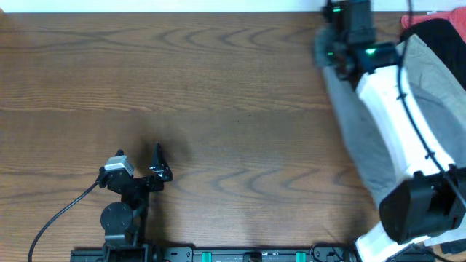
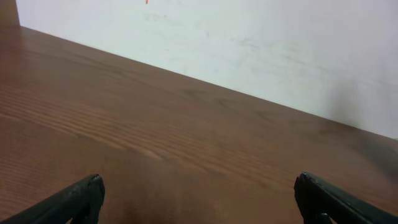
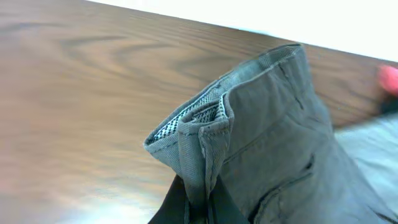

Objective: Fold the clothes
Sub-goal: 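Drag the grey shorts leftward with the right gripper and release flat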

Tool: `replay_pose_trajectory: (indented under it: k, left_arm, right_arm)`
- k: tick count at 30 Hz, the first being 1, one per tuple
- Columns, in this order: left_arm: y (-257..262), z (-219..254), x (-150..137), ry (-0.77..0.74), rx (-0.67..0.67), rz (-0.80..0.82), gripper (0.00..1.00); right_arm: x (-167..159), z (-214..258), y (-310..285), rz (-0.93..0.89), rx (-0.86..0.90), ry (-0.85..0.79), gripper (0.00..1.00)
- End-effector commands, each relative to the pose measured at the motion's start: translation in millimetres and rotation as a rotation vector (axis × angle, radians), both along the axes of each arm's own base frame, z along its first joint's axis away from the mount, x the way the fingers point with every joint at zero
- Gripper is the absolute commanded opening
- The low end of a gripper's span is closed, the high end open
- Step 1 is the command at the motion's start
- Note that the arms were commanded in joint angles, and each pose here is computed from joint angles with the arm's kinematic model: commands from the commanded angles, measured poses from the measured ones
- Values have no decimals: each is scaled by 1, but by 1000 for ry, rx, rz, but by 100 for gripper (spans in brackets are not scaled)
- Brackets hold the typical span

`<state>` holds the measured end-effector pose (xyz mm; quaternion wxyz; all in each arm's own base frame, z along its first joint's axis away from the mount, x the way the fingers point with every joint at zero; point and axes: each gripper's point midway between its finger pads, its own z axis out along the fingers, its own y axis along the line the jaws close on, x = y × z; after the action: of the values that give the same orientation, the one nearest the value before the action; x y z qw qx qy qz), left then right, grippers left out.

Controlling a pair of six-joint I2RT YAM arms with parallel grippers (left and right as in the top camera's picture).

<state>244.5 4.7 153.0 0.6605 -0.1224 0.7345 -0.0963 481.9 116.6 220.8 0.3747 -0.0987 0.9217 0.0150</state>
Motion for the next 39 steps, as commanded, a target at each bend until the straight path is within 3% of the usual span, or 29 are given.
replay_pose_trajectory:
  k: [1,11,15,22,24,25,27,28,39]
  left_arm:
    - [1,-16,-1,42,-1,9,98]
    - [1,-16,-1,42,-1,9,98]
    - [1,-16,-1,42,-1,9,98]
    - [1,-16,-1,42,-1,9,98]
    - [1,-16,-1,42,-1,9,98]
    - [1,-16,-1,42,-1,9,98]
    - [1,-16,-1,42,-1,9,98]
    - [1,-16,-1,42,-1,9,98]
    - [1,-16,-1,42,-1,9,98]
  right_arm:
    - [-23,7,80,178,109,13,1]
    - [-135,-48,252,538,200,236,1]
    - [-160,-56,271,563,161,255,2]
    - [-194,-35,287,653,283,332,5]
    - [-196,-30,280,648,284,342,38]
    - [-197,-27,275,640,280,347,67]
    - [-196,-21,261,624,258,345,93]
    - [-194,-18,251,599,242,342,99]
    - [-163,18,32,-70,-20,330,99]
